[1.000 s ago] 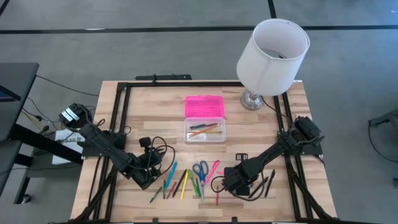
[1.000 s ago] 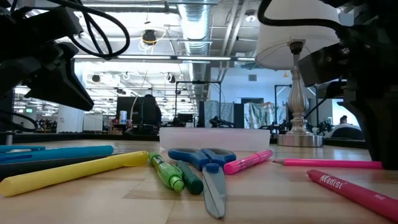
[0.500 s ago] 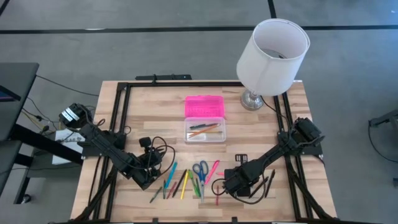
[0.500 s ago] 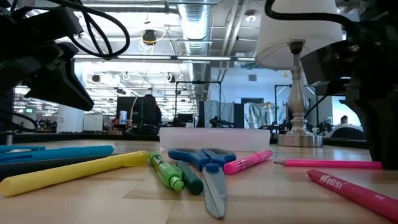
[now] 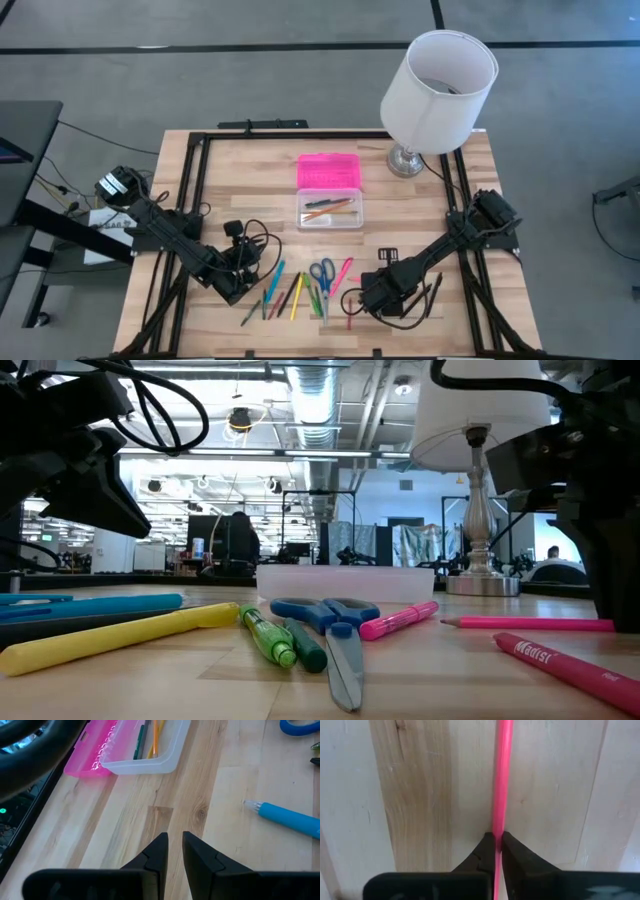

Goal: Pick & place school supplies into a supply box
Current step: Put the pink pencil into the supply box

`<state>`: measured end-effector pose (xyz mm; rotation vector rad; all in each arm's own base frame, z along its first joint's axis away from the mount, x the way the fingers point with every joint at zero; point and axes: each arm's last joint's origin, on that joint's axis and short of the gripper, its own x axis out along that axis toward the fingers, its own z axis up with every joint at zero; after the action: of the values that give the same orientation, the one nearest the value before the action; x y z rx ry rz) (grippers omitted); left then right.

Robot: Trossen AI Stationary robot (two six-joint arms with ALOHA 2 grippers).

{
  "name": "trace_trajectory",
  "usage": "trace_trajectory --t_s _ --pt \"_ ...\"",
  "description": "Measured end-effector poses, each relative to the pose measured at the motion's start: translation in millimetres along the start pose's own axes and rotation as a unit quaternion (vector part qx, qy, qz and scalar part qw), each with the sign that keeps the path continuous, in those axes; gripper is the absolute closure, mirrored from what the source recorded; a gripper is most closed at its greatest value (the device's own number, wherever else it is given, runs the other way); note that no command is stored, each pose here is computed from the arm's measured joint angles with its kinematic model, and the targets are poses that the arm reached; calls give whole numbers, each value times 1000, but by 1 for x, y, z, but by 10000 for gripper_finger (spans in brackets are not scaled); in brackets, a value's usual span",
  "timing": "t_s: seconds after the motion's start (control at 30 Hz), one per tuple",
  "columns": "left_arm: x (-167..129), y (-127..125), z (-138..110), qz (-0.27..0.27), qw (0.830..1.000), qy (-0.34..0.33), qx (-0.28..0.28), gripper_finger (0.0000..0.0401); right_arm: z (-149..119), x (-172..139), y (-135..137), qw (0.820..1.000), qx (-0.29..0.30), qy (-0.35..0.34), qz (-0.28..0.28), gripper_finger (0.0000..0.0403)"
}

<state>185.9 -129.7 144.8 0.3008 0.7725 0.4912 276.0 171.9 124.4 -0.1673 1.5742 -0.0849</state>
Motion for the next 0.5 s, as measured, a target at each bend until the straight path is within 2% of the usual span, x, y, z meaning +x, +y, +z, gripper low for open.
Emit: trace_trajectory --t_s 0.23,0.5 --pt "0 0 0 0 1000 0 0 348 0 0 1 1000 1 8 18 383" --pt "0 0 0 0 1000 0 0 348 6 -13 9 1000 -10 -6 14 398"
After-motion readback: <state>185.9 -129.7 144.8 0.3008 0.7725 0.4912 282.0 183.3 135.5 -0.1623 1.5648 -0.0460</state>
